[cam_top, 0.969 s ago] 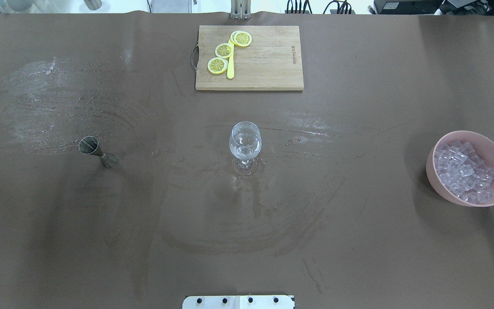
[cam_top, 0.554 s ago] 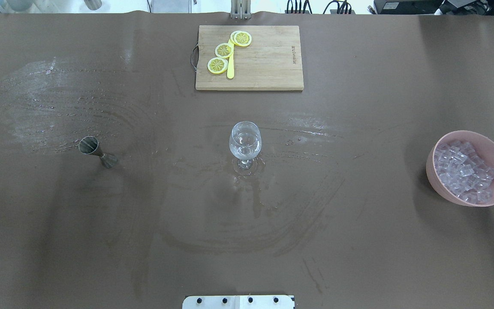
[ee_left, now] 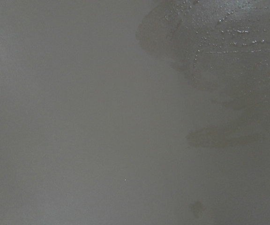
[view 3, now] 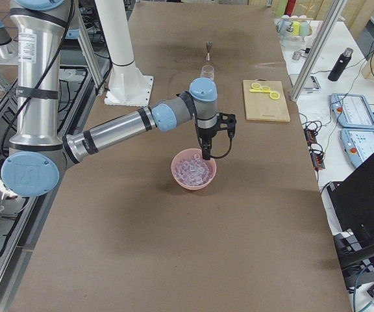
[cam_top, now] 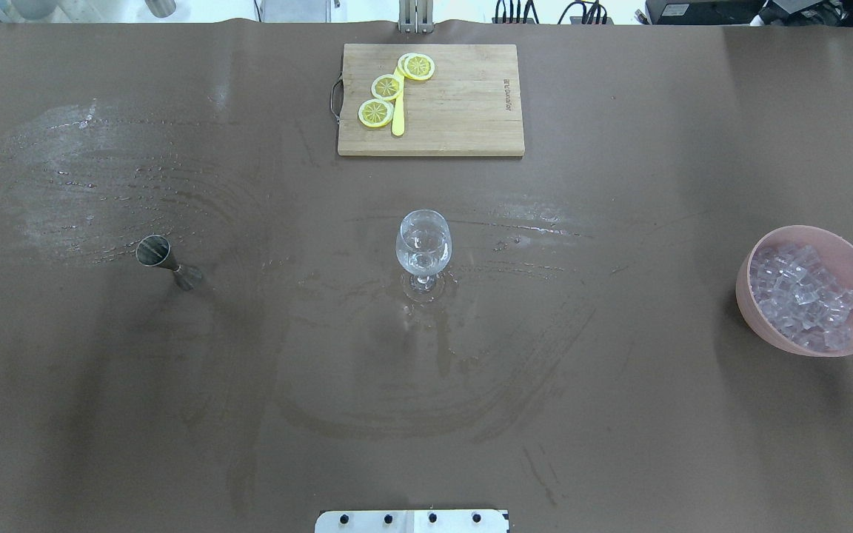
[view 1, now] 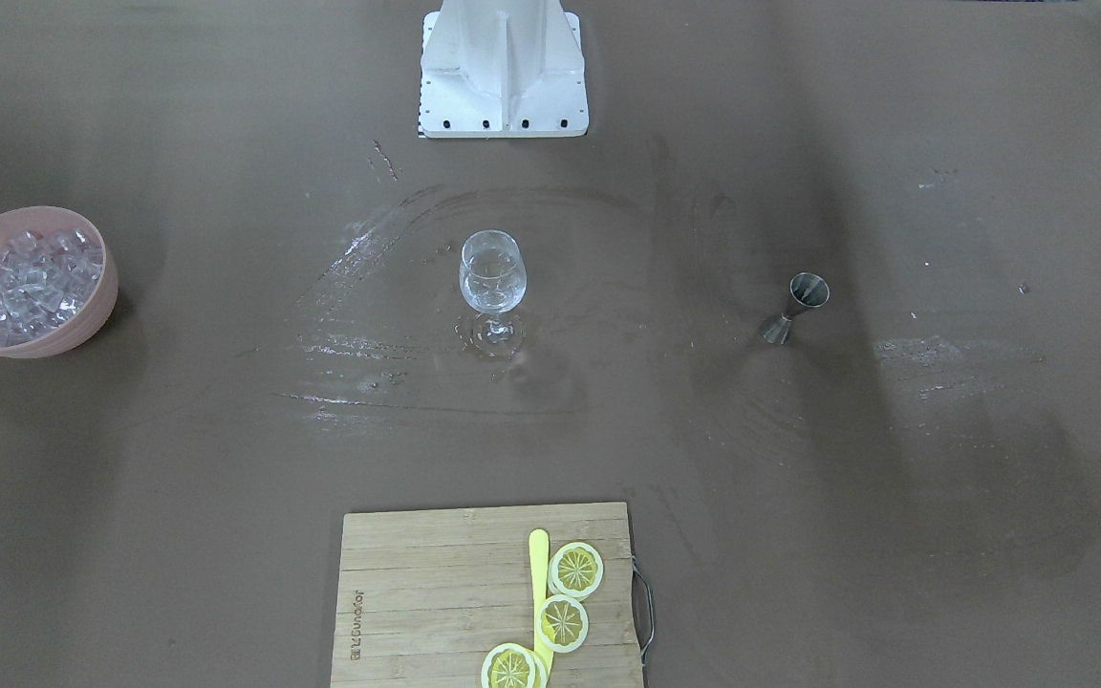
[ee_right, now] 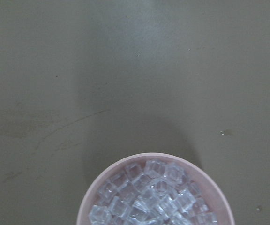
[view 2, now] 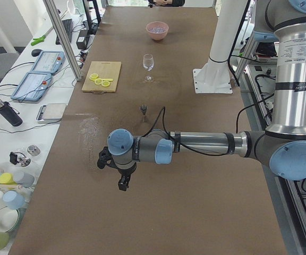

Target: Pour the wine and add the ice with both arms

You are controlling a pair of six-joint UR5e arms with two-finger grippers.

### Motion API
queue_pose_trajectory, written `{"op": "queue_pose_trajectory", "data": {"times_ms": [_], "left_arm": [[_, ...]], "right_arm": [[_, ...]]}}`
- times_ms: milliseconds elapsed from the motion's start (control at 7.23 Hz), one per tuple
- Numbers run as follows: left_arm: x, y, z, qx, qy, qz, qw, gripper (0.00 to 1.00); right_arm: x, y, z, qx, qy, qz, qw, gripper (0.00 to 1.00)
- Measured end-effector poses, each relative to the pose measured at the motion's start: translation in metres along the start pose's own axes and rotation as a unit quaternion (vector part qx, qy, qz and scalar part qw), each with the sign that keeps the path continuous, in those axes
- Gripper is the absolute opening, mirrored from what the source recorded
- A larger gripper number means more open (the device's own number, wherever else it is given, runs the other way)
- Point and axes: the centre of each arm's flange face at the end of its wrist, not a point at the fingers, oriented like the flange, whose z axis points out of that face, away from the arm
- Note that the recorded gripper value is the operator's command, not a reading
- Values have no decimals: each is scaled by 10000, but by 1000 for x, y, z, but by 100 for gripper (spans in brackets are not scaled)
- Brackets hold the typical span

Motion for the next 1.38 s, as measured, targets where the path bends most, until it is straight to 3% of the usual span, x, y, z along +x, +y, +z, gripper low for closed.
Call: {"op": "queue_pose_trajectory", "data": {"times_ms": [415,969,1107,1245,1384], "left_arm": [[0,0,0,-2,-3,4,10000,99],[0,0,0,-1,-1,6,10000,99],[0,0,0,1,1,8,10000,99],[0,0,-1,3,1,7,10000,99],[0,0,-1,3,-1,4,10000,99]], "right_arm": [[-29,40,54,82,167,-401,9990,100],[-14,54,85,-65,328,-1078,9936,99],[-3,55,97,-33,288,-1160,9928,94],[7,55,110,16,223,-1216,9923,73],[14,55,118,67,151,-1248,9920,60]]}}
